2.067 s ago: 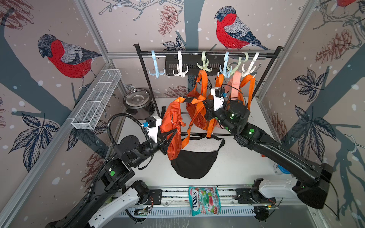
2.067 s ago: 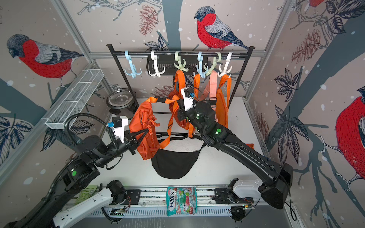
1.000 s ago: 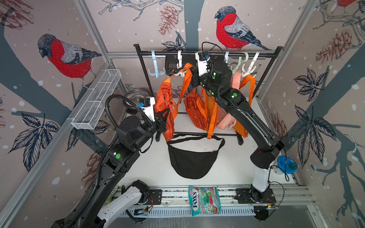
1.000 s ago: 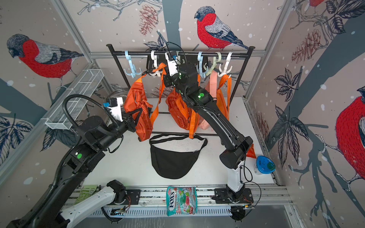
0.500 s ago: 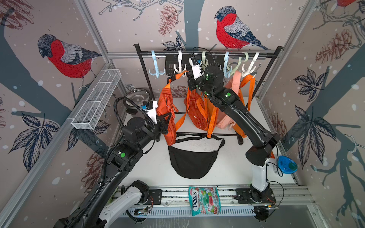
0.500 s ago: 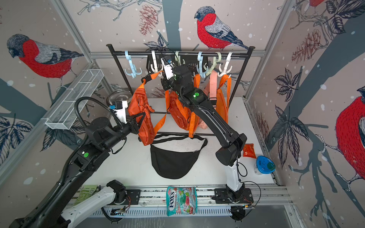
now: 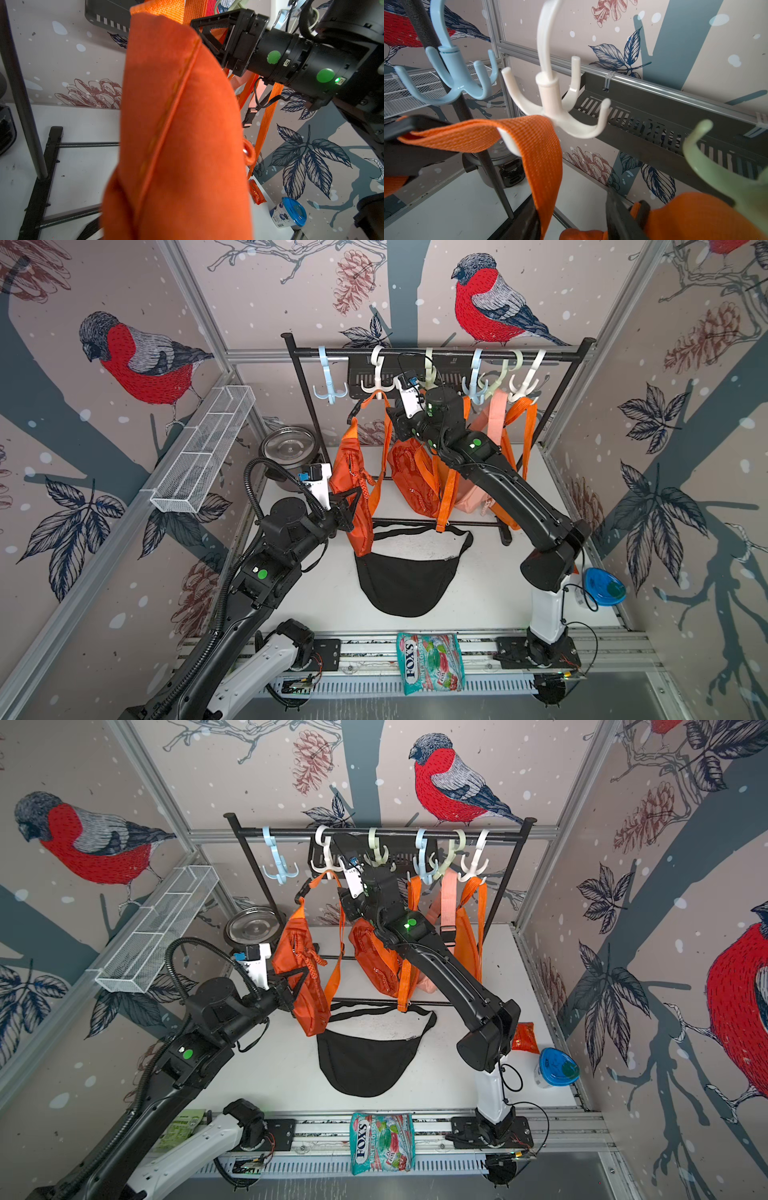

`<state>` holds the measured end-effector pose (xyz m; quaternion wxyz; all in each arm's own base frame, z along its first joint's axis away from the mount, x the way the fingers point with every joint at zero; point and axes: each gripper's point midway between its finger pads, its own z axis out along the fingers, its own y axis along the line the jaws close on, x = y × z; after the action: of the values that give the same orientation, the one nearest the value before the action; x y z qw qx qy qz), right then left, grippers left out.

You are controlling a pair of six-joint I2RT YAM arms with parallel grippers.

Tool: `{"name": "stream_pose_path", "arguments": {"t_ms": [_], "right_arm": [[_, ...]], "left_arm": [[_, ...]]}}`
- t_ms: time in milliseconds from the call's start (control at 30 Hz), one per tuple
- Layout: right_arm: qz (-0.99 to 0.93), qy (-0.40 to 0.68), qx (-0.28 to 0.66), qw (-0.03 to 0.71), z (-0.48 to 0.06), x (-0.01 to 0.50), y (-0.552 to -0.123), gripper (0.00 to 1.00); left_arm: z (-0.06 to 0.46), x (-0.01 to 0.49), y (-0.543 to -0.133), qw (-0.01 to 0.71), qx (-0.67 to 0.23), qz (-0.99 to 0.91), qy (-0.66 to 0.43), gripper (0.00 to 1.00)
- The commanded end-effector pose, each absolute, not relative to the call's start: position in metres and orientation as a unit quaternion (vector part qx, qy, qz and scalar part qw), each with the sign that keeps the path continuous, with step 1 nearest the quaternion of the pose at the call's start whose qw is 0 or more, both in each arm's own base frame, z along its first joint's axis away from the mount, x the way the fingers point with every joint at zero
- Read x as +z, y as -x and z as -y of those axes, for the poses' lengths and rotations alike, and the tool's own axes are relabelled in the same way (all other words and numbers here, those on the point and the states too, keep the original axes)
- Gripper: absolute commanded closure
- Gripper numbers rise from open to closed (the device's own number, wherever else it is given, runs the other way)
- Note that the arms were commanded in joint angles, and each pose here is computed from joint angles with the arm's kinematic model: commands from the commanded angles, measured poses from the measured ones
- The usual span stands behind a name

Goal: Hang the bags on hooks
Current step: Hang the bag on the hook.

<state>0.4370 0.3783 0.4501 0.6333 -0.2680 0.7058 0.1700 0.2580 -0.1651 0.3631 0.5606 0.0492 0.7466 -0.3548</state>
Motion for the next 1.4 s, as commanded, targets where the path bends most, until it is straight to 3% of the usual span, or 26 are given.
{"name": "stream_pose_path", "arguments": {"t_ms": [0, 1000, 1367], "right_arm": [[-0.693, 0.259, 0.172, 0.650, -0.374, 0.463, -0.434, 0.48], [-0.719, 0.256, 0.173, 0.623, -0.363, 0.409, -0.417, 0.45], [-0.719, 0.251, 0.183, 0.621, -0.356, 0.403, -0.404, 0.35]], "left_arm": [[0.168, 0.369, -0.257, 0.568, -0.379, -0.729, -0.045, 1.00], [0.186, 0.286, -0.268, 0.493, -0.431, -0.755, -0.026, 1.00], [0.193, 0.260, -0.273, 0.474, -0.440, -0.762, -0.028, 1.00]]}}
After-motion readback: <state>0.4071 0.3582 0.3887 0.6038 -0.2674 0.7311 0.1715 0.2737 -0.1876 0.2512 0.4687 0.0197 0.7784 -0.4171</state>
